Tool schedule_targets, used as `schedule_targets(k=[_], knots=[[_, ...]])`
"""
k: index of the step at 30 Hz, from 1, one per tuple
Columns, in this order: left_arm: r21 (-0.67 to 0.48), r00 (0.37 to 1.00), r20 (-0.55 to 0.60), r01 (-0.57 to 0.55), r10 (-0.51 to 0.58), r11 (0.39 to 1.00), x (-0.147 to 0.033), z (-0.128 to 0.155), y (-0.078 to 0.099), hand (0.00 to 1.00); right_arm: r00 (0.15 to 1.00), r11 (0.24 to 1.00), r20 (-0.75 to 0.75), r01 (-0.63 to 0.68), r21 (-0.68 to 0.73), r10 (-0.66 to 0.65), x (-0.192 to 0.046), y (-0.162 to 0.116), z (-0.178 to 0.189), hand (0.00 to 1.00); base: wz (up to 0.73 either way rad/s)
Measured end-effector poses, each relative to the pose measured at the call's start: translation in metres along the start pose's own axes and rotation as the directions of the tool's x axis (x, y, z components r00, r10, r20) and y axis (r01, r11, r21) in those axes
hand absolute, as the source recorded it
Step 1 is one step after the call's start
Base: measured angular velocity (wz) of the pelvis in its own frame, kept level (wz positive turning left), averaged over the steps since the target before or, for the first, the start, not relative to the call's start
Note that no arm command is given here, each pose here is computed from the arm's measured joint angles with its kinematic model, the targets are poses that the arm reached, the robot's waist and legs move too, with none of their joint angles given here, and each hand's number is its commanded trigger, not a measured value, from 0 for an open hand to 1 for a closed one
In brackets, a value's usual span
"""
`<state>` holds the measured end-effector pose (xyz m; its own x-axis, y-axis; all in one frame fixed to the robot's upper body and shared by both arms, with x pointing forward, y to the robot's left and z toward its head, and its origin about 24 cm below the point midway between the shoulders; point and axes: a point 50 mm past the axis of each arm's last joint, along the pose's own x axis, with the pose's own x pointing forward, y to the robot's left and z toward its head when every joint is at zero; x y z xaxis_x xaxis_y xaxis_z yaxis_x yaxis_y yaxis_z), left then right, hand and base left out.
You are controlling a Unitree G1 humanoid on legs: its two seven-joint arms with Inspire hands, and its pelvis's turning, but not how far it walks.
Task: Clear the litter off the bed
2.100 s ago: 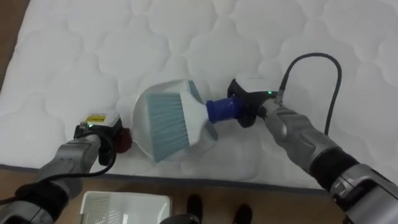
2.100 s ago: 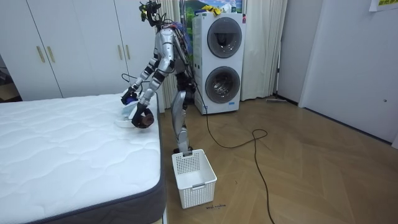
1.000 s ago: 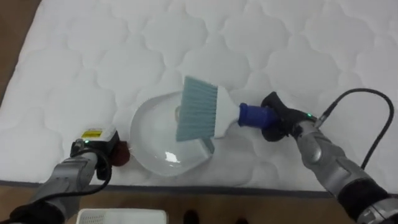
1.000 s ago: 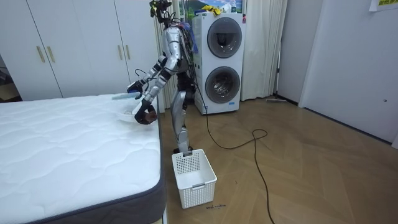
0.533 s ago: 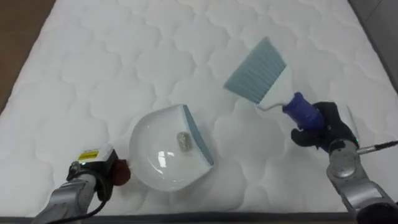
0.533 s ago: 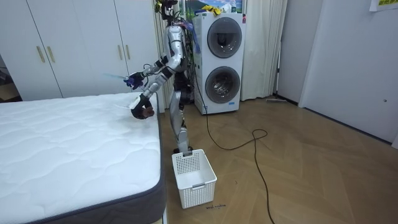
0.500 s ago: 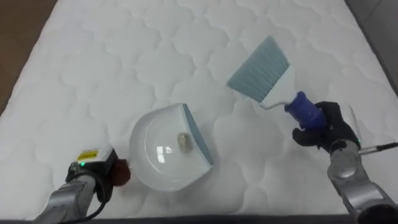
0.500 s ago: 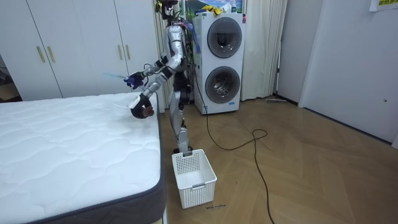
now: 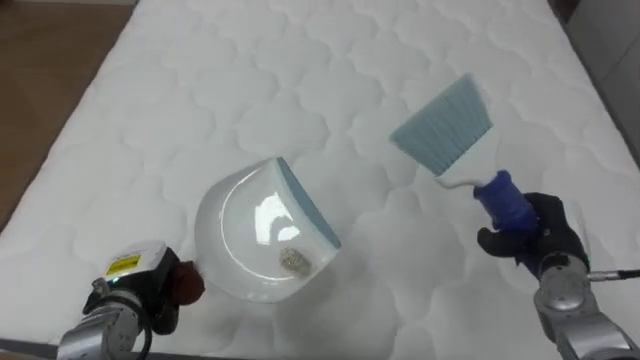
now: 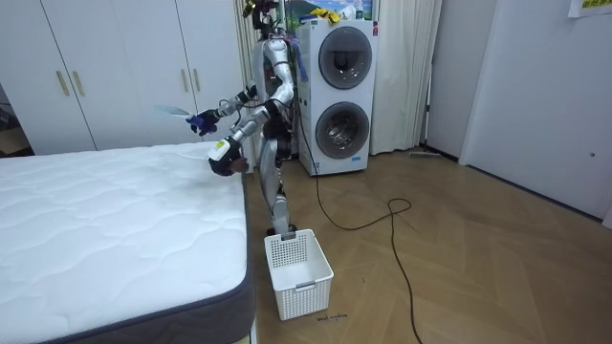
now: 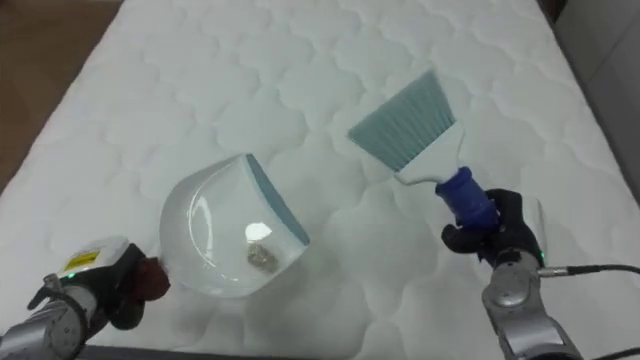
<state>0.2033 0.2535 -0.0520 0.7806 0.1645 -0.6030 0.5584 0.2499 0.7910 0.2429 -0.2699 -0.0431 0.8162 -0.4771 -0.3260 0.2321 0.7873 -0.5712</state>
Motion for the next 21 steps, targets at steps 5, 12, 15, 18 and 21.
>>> schedule_targets(k=[5,12,15,18,21], knots=[[-0.071,0.999,0.008,0.032,-0.031,0.997,0.0,0.001,-0.005,1.0,0.998,0.998,-0.014,0.065,0.017,-0.065,0.0,-0.006,-0.003,0.0,0.72],[-0.142,0.999,0.005,0.052,-0.052,0.988,-0.001,-0.001,-0.006,1.0,0.998,0.998,-0.011,0.056,0.023,-0.056,0.0,-0.006,-0.002,0.0,0.33],[-0.181,0.999,0.014,0.04,-0.038,0.983,-0.001,-0.001,-0.002,1.0,0.998,0.997,0.011,0.057,0.043,-0.058,0.0,-0.007,0.004,0.0,0.32],[-0.22,0.998,0.052,0.028,-0.017,0.975,-0.002,0.005,0.004,1.0,0.996,0.991,-0.028,0.091,0.103,-0.088,0.0,-0.015,-0.001,0.0,0.44],[-0.257,0.996,0.091,0.014,0.01,0.966,-0.004,0.01,0.01,1.0,0.991,0.984,-0.074,0.122,0.132,-0.113,-0.002,-0.021,-0.012,0.0,0.56]])
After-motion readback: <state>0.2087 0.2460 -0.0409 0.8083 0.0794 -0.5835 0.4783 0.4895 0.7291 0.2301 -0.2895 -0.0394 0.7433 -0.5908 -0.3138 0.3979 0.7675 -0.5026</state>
